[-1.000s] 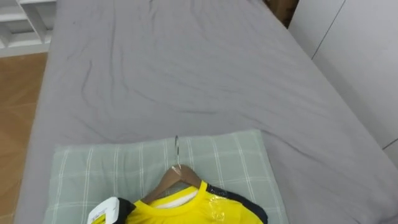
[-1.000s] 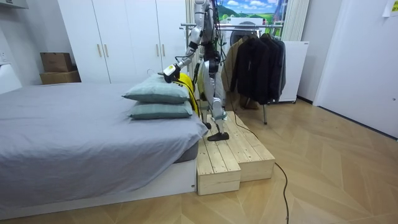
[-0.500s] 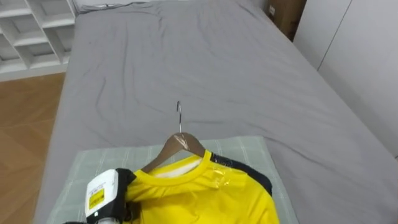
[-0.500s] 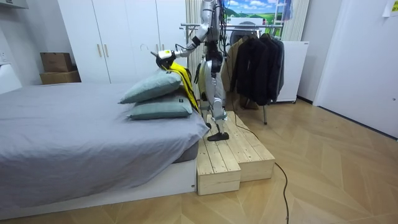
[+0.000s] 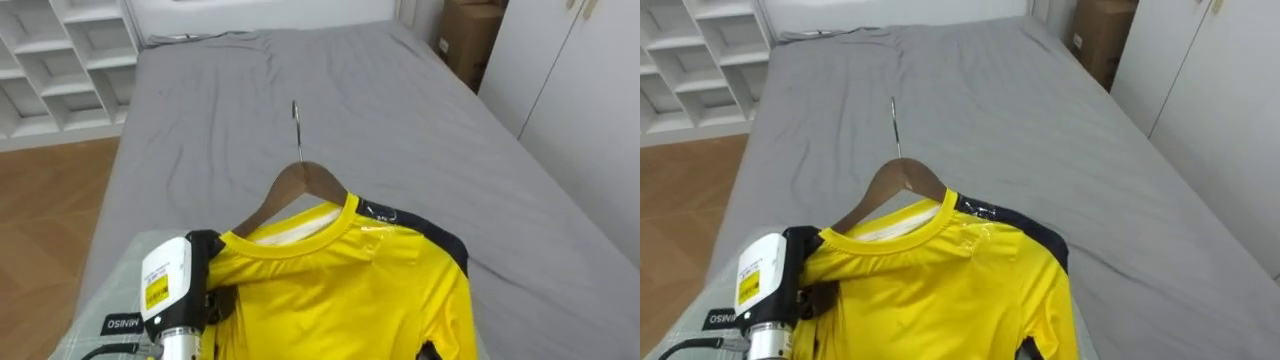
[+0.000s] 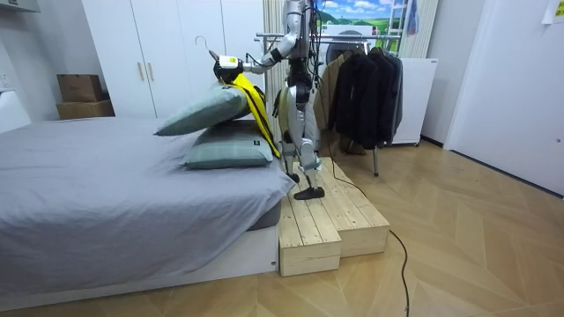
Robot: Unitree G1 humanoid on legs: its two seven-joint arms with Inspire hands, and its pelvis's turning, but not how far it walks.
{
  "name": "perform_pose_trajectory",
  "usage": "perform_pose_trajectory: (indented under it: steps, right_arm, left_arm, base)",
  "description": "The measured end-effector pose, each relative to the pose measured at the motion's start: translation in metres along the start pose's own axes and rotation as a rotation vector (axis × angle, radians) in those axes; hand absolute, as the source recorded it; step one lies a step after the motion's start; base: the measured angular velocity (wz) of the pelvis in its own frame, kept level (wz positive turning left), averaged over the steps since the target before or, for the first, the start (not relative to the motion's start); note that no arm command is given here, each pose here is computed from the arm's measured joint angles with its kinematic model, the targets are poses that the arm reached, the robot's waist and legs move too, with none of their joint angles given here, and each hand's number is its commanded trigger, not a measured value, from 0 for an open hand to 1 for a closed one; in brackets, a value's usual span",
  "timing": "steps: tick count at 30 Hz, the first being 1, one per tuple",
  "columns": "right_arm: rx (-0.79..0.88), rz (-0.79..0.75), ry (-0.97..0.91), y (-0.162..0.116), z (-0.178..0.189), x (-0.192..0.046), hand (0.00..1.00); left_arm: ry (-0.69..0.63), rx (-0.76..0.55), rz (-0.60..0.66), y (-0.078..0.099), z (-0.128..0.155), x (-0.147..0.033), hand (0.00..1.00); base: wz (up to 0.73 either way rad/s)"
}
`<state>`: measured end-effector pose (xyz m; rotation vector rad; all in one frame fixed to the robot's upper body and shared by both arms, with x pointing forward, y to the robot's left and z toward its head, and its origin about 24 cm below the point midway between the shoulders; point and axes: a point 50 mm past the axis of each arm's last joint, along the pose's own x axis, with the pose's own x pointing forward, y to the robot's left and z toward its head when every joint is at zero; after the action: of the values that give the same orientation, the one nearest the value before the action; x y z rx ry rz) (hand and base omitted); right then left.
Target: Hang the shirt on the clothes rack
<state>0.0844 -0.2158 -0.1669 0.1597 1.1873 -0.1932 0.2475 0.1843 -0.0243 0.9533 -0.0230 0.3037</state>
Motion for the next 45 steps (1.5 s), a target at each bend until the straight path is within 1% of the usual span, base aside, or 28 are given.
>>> perform_pose_trajectory:
  steps: [1, 3, 5, 6, 7, 9, 10, 12, 13, 14, 23, 45]
  right_arm:
    - [0.0, 0.0, 0.0, 0.0, 0.0, 0.0, 0.0]
    - [0.001, -0.001, 0.004, 0.0, -0.001, 0.0, 0.0]
    - [0.003, -0.004, 0.009, -0.001, -0.004, -0.001, 0.0]
    - [0.006, -0.006, 0.012, -0.002, -0.005, -0.001, 0.0]
    - [0.007, -0.007, 0.014, -0.003, -0.006, -0.001, 0.0]
    - [0.016, -0.011, 0.02, -0.004, -0.007, -0.002, 0.0]
    - [0.018, -0.012, 0.022, -0.004, -0.007, -0.002, 0.0]
    - [0.025, -0.01, 0.029, -0.005, -0.008, -0.002, 0.0]
    - [0.026, -0.007, 0.036, -0.005, -0.009, -0.002, 0.0]
    - [0.026, -0.006, 0.038, -0.005, -0.009, -0.002, 0.0]
    - [0.047, -0.001, 0.043, -0.006, -0.01, -0.002, 0.0]
    - [0.052, 0.009, 0.04, -0.006, -0.009, -0.002, 0.0]
  left_arm:
    - [-0.019, 0.002, 0.016, 0.004, 0.002, 0.003, 1.0]
    - [-0.083, -0.002, 0.089, 0.02, 0.012, 0.012, 1.0]
    - [-0.11, -0.02, 0.14, 0.026, 0.018, 0.015, 0.96]
    - [-0.123, -0.032, 0.161, 0.029, 0.021, 0.015, 0.91]
    - [-0.129, -0.037, 0.172, 0.03, 0.022, 0.015, 0.76]
    - [-0.127, -0.037, 0.172, 0.03, 0.021, 0.013, 0.72]
    - [-0.125, -0.036, 0.171, 0.029, 0.021, 0.013, 0.75]
    - [-0.121, -0.035, 0.168, 0.029, 0.02, 0.011, 0.75]
    - [-0.12, -0.035, 0.169, 0.029, 0.02, 0.011, 0.78]
    - [-0.12, -0.035, 0.169, 0.029, 0.02, 0.011, 1.0]
    - [-0.109, -0.037, 0.163, 0.027, 0.021, 0.011, 1.0]
    - [-0.123, -0.047, 0.173, 0.029, 0.025, 0.012, 1.0]
  base:
    - [0.0]
    - [0.0]
    - [0.02]
    - [0.03]
    - [0.0]
    - [0.0]
    - [0.0]
    - [0.0]
    - [0.0]
    - [0.0]
    - [0.0]
    - [0.0]
